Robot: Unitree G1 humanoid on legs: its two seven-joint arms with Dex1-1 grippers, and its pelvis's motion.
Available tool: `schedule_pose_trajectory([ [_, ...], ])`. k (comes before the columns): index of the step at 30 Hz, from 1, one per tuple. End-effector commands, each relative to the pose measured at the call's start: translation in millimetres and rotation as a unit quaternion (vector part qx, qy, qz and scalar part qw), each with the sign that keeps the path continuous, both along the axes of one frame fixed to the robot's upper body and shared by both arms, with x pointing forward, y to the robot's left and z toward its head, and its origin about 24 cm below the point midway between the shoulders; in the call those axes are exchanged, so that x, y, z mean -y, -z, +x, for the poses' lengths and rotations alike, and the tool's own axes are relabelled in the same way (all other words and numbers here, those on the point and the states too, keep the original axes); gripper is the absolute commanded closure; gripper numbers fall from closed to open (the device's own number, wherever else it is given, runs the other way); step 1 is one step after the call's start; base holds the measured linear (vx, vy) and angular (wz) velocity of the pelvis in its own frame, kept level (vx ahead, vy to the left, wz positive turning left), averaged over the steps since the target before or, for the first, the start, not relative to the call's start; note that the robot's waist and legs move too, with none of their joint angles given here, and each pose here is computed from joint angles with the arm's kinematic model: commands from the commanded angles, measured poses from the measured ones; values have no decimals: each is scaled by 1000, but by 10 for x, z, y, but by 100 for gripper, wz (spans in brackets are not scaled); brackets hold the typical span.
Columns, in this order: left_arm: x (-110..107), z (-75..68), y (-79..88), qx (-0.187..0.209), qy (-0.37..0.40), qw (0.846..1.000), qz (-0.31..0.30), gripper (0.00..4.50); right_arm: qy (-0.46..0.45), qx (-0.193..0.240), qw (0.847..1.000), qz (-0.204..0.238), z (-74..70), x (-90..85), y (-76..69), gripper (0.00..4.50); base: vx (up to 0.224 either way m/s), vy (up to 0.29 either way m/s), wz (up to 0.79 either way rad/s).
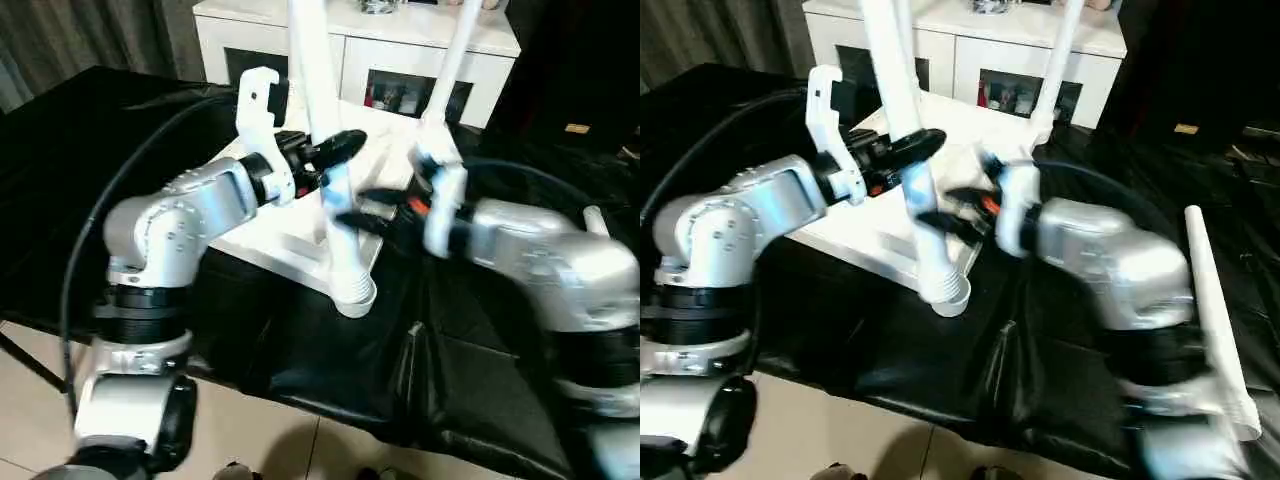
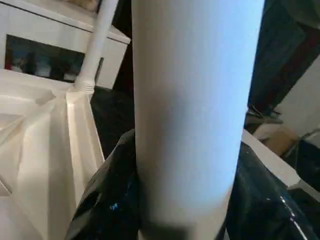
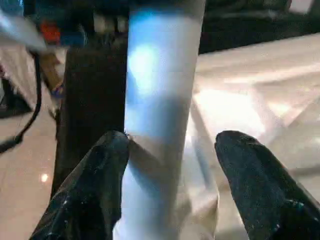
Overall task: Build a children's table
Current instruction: Pick table leg
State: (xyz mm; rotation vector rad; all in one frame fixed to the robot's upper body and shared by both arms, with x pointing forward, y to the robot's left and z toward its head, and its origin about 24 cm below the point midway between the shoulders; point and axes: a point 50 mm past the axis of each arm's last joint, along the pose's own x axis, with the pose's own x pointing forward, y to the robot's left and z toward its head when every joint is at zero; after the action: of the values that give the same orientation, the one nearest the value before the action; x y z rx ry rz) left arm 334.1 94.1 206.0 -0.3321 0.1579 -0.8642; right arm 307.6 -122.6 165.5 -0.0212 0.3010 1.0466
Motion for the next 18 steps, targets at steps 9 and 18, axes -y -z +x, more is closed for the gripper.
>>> schedule_pose_trajectory([
  [9, 155, -72, -201, 49, 63, 997, 15, 270, -42, -26, 999, -15, -106, -72, 85, 142, 0, 0, 0],
  [18, 222, -135, -217, 63, 105, 992, 17, 270, -32, -39, 999, -8, -83, -151, 186, 142, 0, 0, 0],
])
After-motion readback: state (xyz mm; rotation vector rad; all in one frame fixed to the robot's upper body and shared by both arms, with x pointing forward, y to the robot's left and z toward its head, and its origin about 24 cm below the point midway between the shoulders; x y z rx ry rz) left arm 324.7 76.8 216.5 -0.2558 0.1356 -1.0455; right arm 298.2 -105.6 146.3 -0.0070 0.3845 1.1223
